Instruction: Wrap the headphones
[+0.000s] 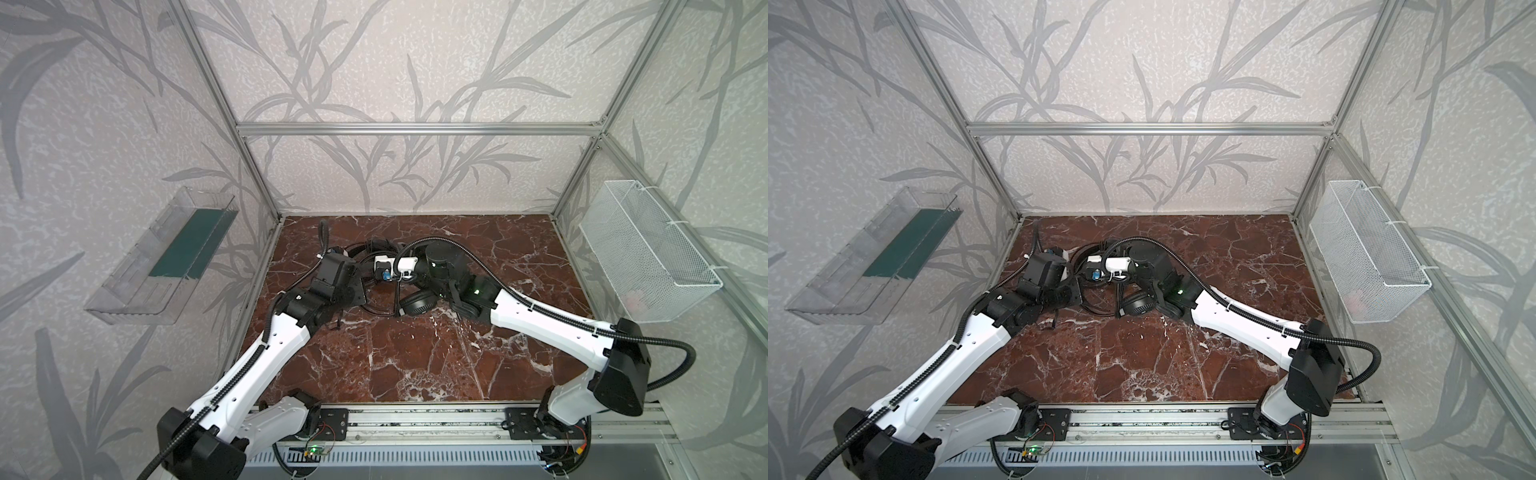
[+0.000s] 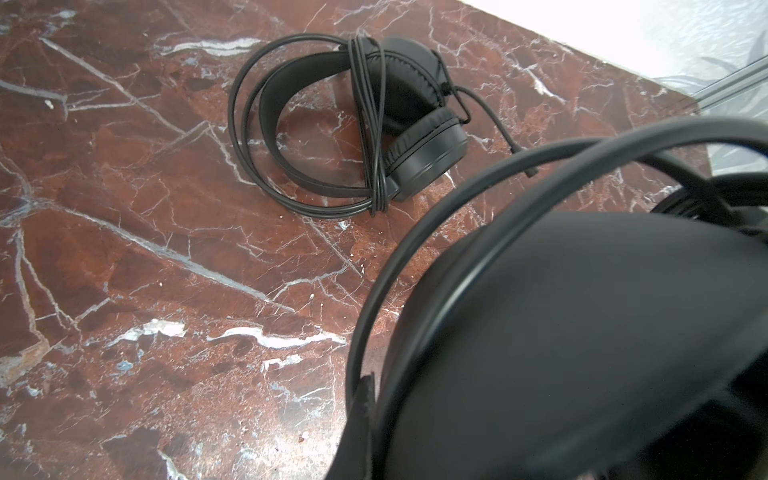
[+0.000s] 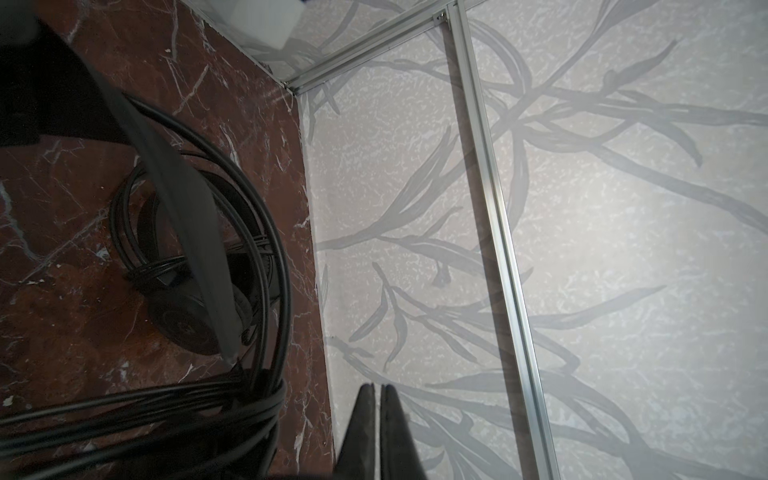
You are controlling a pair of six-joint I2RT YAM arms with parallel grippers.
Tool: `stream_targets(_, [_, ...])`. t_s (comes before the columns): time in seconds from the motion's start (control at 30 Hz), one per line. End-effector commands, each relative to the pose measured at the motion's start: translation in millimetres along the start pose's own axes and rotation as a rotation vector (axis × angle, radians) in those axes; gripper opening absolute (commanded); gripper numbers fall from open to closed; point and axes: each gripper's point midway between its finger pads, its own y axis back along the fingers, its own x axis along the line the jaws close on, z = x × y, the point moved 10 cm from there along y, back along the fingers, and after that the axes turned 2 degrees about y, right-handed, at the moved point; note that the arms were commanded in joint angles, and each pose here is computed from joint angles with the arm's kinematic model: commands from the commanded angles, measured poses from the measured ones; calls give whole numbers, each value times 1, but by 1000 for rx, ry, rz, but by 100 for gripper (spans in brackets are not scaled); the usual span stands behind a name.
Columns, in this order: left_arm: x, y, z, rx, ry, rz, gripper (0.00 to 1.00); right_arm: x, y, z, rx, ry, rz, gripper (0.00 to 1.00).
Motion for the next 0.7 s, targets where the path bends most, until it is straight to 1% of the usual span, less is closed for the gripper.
stream_targets(0.0, [4, 2, -17, 88, -102, -17, 0, -46, 5, 2, -48, -82, -167, 0])
stream_targets(0.3, [4, 11, -23, 110, -131, -67, 0, -44, -6, -8, -40, -54, -161, 0])
stream_targets(0.47, [3, 11, -26, 132, -147, -72, 0, -45, -8, -10, -36, -26, -174, 0])
stream_targets(0.53, [3, 11, -27, 138, -151, -75, 0, -46, -8, -11, -34, -21, -174, 4])
stream_targets(0.67, [3, 13, -28, 144, -155, -71, 0, -46, -6, -17, -28, -33, -151, 7])
